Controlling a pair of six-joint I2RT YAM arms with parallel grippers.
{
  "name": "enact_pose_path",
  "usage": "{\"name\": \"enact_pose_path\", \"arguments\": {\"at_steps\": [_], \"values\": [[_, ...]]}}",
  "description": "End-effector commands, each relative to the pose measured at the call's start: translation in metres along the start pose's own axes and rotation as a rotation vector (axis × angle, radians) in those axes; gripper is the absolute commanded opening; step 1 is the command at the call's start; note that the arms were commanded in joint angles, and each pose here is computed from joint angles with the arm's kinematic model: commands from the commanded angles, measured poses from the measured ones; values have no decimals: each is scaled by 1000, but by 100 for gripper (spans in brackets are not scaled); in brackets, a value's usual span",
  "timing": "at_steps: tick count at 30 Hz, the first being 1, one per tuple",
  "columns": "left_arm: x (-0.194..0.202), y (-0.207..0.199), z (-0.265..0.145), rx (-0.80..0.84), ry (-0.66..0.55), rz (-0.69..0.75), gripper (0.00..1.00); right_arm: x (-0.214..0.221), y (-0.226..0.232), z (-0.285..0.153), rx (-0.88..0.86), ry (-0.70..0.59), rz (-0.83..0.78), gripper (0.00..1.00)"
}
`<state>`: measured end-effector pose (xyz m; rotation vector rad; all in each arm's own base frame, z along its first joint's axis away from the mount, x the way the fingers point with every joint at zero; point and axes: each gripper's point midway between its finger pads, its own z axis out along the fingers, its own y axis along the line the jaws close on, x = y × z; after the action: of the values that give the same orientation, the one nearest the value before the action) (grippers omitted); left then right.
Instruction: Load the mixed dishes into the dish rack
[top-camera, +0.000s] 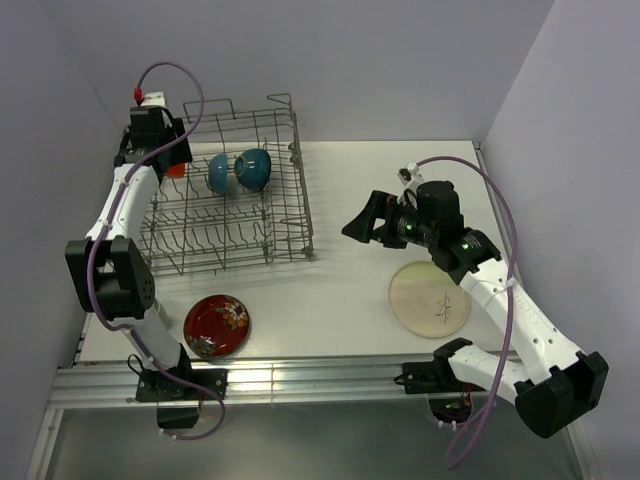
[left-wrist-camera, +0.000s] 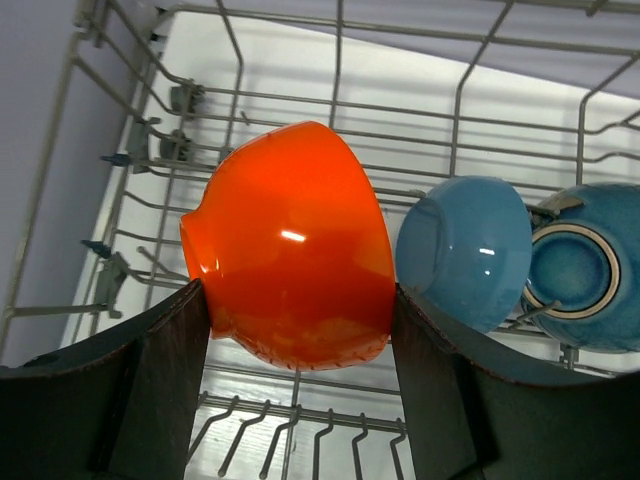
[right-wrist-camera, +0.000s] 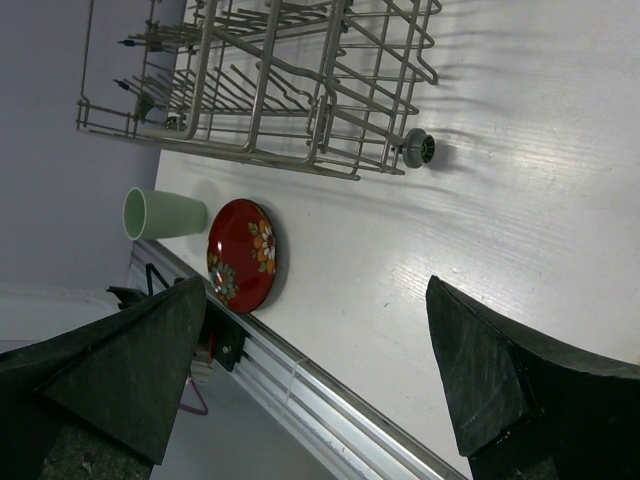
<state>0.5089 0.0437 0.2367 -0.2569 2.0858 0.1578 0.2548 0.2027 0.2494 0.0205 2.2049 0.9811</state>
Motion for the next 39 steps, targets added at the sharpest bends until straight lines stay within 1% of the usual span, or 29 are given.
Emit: {"name": "enact_pose_path", "arguments": {"at_steps": [1,6,22,28,29,31,32,34,35,37,38,39], "values": [[-23,-12,2,75,-71,8,0,-11,7,2,-43,-34,-37,98],[-17,-14,6,95,-52,31,0,-12,7,1,-45,-36,-39,98],[21,-15,31,104,70,97,0,-9,3,4,-50,-26,-27,98],[29,-18,41,116,124,99,0,-8,2,4,-49,-27,-32,97],[24,-20,41,122,119,96,0,-7,2,4,-47,-24,-29,97],[28,-20,42,119,145,95,3,-7,1,5,-46,-22,-30,97],[28,-20,45,118,149,92,9,-7,2,5,-48,-22,-29,97],[27,-19,47,106,151,83,15,-7,3,5,-54,-18,-29,97],[28,-19,48,105,155,79,25,-6,2,5,-52,-15,-29,97],[26,-17,48,92,154,66,40,-6,2,6,-50,-15,-30,97],[24,-15,48,80,148,61,74,-6,2,5,-51,-14,-30,97],[24,-14,48,75,145,55,81,-6,2,6,-51,-11,-29,97]]}}
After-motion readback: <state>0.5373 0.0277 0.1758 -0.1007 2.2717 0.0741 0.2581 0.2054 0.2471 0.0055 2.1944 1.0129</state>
